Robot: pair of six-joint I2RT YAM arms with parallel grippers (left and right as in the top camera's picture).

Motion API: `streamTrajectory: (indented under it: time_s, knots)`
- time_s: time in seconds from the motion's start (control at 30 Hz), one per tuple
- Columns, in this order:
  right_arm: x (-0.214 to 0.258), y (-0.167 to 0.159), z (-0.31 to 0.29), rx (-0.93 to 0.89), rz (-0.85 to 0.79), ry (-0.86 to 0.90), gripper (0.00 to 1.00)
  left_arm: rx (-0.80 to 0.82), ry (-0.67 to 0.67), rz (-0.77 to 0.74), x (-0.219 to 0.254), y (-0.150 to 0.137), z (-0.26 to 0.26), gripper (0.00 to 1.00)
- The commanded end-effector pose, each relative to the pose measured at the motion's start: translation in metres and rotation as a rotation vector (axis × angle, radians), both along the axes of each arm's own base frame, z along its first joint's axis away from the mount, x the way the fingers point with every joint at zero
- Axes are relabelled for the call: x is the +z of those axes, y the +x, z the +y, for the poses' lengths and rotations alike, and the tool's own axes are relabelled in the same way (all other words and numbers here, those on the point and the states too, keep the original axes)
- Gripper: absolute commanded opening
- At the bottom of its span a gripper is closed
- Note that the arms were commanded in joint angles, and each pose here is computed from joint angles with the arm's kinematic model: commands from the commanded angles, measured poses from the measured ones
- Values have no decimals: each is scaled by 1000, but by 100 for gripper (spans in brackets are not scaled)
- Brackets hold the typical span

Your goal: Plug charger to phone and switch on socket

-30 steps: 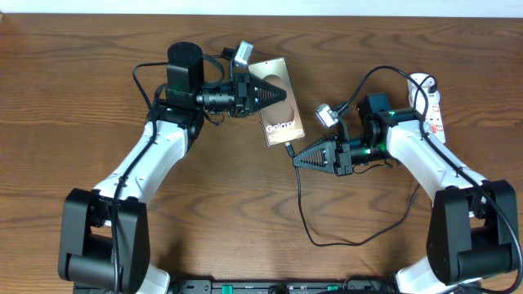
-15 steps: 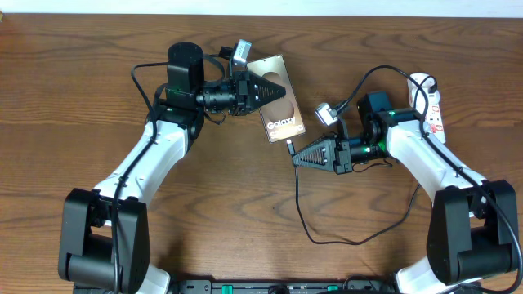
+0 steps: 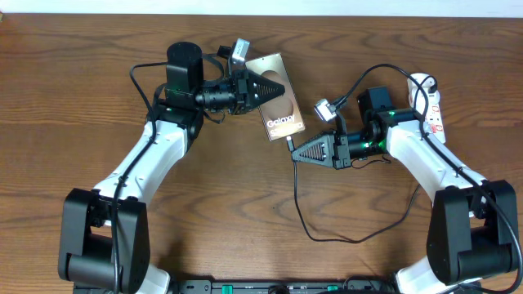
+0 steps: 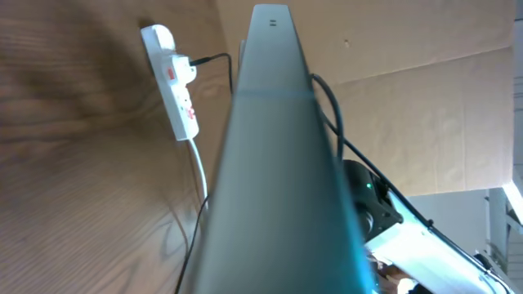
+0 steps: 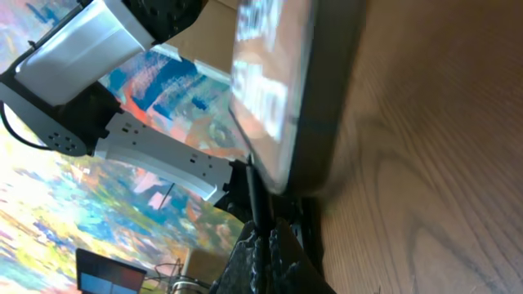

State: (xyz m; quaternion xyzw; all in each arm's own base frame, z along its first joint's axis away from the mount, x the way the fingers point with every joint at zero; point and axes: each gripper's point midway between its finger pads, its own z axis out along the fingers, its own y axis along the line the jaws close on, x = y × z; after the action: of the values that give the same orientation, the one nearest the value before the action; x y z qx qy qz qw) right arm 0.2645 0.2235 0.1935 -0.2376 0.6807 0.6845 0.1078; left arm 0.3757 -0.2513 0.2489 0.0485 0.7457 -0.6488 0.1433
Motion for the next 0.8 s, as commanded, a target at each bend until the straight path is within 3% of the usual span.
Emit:
streamTrajectory:
  time_s: [0.0,0.77]
  knots:
    - [9,-1,-1,-2,15,27,1,-44,-33,-51,21,-7,-2,7]
    - [9,-3,1,7,14,28,1,-68,-28,-132,22,-10,-2,7]
